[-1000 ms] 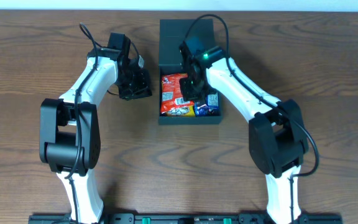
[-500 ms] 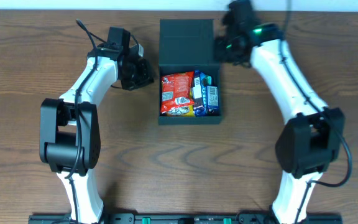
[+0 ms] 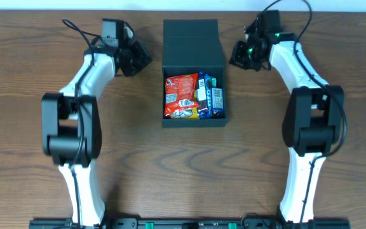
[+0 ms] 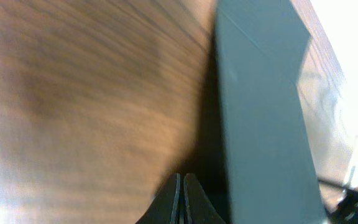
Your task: Pack container
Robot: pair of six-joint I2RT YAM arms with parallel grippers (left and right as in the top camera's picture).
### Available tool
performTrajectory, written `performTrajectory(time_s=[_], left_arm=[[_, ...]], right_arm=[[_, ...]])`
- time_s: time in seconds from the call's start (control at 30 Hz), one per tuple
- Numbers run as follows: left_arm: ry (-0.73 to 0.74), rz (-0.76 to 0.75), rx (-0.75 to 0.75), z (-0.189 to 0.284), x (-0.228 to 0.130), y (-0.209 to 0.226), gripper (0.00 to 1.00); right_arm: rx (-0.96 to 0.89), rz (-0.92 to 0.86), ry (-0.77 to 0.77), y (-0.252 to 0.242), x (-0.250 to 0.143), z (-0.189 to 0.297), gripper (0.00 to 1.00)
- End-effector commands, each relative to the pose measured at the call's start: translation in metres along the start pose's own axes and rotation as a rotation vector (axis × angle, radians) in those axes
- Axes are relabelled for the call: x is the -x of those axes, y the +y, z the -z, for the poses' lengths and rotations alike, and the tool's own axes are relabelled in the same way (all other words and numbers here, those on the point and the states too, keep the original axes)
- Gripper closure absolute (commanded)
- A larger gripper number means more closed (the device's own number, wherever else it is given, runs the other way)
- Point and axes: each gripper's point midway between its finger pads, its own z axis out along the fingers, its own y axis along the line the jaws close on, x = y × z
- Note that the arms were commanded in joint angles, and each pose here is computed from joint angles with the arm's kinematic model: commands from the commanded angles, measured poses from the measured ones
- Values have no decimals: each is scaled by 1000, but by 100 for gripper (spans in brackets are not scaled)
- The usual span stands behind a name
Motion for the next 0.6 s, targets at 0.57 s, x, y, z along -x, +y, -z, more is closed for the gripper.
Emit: performTrajectory(time_s=[0.57], left_arm=[[211,114,-85,-56,-17,-13,94]], right_arm=[[295,-96,78,33,-6,-42,99]])
